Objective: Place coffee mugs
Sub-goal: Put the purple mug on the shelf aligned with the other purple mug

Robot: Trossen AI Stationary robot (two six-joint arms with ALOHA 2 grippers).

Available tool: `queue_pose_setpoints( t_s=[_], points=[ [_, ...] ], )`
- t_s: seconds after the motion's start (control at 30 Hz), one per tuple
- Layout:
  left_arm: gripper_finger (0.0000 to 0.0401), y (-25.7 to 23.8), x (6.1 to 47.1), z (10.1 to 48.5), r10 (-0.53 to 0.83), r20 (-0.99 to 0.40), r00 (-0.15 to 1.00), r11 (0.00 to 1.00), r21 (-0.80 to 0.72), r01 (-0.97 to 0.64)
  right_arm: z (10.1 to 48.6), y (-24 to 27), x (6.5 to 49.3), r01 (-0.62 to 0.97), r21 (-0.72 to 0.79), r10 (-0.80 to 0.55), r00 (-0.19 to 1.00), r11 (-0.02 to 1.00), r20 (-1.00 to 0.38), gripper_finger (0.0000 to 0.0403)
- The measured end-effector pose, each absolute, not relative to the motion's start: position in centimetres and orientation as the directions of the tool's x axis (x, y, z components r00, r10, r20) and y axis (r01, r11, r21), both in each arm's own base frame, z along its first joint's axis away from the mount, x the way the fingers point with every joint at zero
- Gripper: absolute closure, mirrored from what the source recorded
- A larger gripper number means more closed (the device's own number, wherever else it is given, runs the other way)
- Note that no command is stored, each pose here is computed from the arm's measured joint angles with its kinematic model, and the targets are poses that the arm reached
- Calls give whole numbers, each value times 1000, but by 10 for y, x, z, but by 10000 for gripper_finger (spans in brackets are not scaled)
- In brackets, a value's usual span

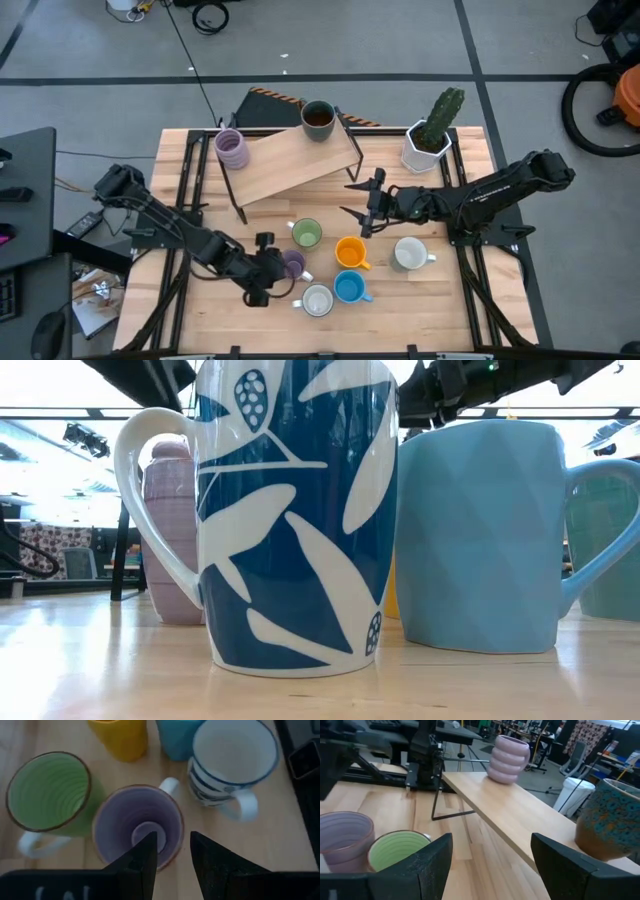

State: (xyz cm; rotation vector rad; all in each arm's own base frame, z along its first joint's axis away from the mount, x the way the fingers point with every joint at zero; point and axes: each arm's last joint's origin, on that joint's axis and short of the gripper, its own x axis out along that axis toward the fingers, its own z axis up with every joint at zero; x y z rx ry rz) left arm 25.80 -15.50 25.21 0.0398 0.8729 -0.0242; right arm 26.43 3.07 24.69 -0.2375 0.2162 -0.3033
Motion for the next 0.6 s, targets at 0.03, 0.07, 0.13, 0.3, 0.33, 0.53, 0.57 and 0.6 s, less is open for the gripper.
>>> queue_pose_setpoints(
  t_s=[0.03,0.07,0.13,0.3,0.33,0.53,0.57,0.6],
  points=[
    [278,-156,259,253,1,-777,629,999,33,39,247,31,264,269,-258,-318,932,928,-174,128],
    [278,-157,261,254,11,-785,620,998,47,42,247,31,264,269,-255,-317,932,929,-174,128],
    [278,-158,263,255,38,-795,606,994,91,57,247,31,264,270,-249,-317,932,930,-173,128],
    [278,-158,263,253,49,-815,577,982,147,123,247,31,264,266,-237,-310,935,934,-174,128],
    [278,-157,262,252,56,-822,567,980,155,128,247,31,264,264,-237,-309,935,935,-176,128],
    [240,-156,261,251,68,-831,552,977,167,131,244,30,264,266,-237,-311,933,934,-179,128],
    [229,-156,261,251,69,-831,552,977,167,129,244,30,264,269,-237,-314,933,934,-179,128],
    [219,-155,261,251,70,-832,551,978,166,127,244,29,264,270,-237,-315,932,933,-178,128]
  ],
)
